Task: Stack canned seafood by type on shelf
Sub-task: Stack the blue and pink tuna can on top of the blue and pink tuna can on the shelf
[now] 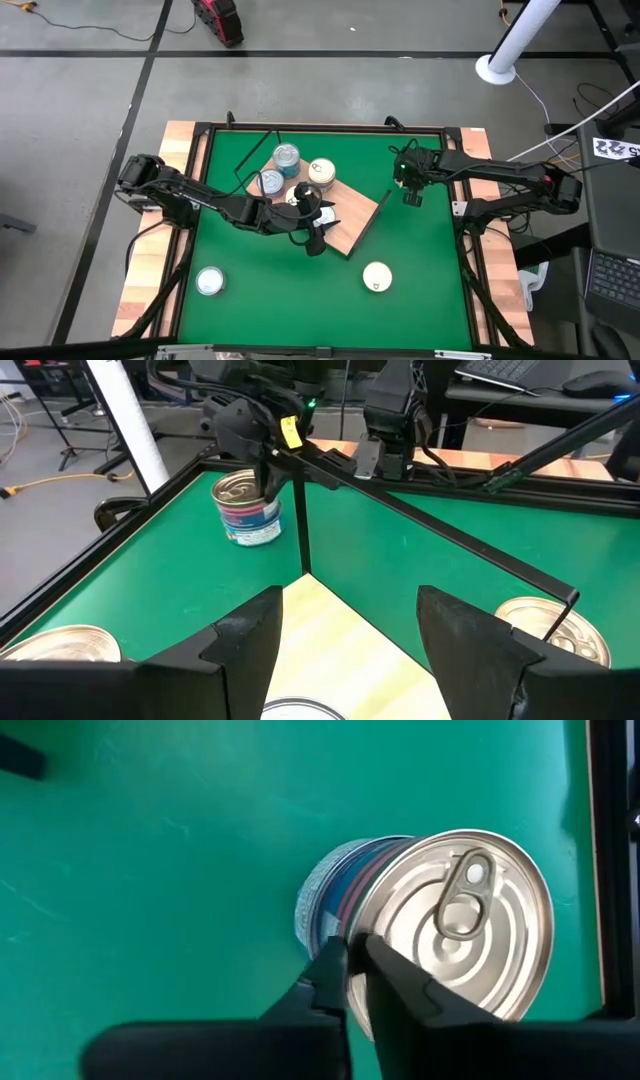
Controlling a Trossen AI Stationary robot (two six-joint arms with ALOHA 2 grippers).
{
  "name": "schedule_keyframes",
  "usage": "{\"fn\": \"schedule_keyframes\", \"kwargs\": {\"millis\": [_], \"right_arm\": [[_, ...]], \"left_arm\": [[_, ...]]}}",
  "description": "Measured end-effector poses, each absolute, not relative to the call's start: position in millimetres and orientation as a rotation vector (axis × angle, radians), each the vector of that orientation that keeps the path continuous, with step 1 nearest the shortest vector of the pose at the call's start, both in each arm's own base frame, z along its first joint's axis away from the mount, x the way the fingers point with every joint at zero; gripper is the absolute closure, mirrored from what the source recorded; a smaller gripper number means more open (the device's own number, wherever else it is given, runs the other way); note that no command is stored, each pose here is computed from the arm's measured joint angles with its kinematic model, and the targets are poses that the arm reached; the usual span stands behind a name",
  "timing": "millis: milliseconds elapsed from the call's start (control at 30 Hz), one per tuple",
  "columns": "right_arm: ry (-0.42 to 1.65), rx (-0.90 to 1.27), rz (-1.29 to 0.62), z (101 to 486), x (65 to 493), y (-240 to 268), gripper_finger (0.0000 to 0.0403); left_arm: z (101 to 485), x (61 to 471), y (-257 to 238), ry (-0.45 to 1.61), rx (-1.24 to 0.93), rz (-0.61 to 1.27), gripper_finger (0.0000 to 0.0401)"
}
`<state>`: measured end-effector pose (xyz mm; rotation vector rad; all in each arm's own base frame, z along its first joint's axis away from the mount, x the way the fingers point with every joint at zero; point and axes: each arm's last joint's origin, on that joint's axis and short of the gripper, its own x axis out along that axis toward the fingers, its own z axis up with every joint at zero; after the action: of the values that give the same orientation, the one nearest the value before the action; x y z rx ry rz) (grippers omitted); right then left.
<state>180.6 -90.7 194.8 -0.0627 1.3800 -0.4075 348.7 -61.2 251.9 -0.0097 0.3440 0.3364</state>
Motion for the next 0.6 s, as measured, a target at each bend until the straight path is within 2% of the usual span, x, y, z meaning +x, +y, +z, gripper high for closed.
{"fn": "schedule_keyframes", "kwargs": {"millis": [100,600], "right_arm": [[1.382,-0.062,-0.407,195,180,-91,0.0396],[1.353,-0.058,-0.397,206,187,-93,0.0403]], "left_arm": [[252,349,-61,0.344,-0.010,0.337,0.0174],[252,349,-61,0.344,-0.010,0.337,0.0174]]}}
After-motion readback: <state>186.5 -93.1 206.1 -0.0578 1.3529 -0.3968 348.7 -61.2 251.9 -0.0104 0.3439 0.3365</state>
